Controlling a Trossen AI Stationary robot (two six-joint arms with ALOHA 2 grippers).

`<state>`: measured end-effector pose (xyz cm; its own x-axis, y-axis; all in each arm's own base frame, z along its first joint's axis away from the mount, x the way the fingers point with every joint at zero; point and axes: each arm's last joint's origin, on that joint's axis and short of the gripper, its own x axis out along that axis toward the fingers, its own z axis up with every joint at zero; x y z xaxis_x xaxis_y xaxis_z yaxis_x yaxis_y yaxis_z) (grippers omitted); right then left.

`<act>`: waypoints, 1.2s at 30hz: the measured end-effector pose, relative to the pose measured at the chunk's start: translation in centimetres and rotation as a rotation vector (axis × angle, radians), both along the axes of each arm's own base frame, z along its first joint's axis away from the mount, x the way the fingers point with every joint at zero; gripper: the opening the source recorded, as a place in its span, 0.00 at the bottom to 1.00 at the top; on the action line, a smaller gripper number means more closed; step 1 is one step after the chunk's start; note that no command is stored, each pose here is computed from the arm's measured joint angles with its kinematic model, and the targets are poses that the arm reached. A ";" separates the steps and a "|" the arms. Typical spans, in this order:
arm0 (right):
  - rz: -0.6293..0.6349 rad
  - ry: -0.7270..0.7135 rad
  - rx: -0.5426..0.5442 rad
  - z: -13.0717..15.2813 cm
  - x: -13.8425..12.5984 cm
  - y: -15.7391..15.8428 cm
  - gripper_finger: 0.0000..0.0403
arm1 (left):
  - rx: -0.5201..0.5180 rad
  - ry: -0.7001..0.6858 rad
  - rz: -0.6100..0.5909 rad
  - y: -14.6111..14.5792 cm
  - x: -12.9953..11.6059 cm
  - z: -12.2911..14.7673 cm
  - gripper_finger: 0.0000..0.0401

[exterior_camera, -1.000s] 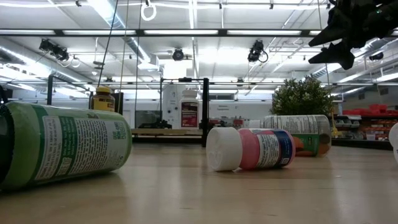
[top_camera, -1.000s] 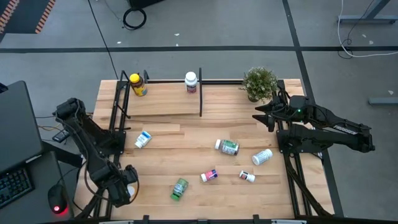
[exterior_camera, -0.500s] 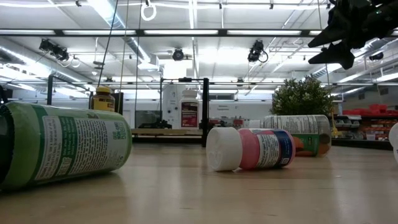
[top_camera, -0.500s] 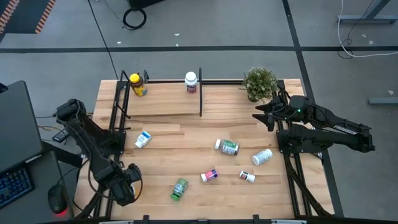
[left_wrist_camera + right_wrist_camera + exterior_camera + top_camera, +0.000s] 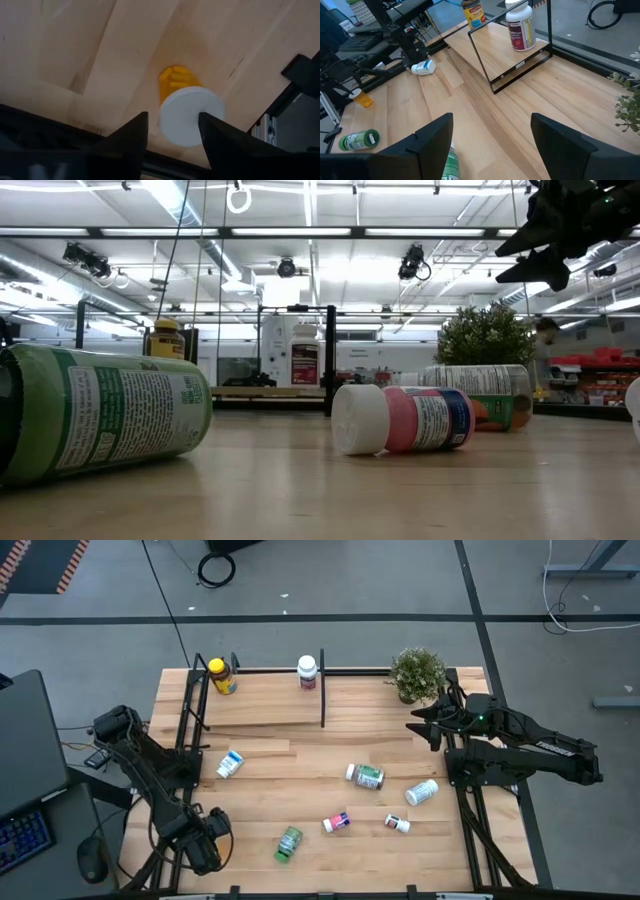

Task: Pick and place medicine bottles onto shelf by color
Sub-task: Put the orange medicine bottle on the shelf

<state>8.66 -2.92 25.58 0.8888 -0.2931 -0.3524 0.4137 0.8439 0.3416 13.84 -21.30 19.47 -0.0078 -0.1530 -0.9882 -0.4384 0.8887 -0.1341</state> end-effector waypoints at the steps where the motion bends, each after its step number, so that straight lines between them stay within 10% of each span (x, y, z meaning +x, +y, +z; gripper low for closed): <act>1: 0.000 0.000 0.000 0.0 0.0 0.0 0.68 | 0.004 -0.004 0.001 0.0 0.0 0.0 0.46; 23: 0.002 0.001 -0.005 0.0 0.0 0.0 0.68 | -0.125 0.038 0.028 0.2 0.5 3.1 0.46; 36: 0.018 0.008 0.011 -0.1 0.0 0.1 0.68 | -0.078 -0.011 0.125 0.3 0.7 3.0 0.69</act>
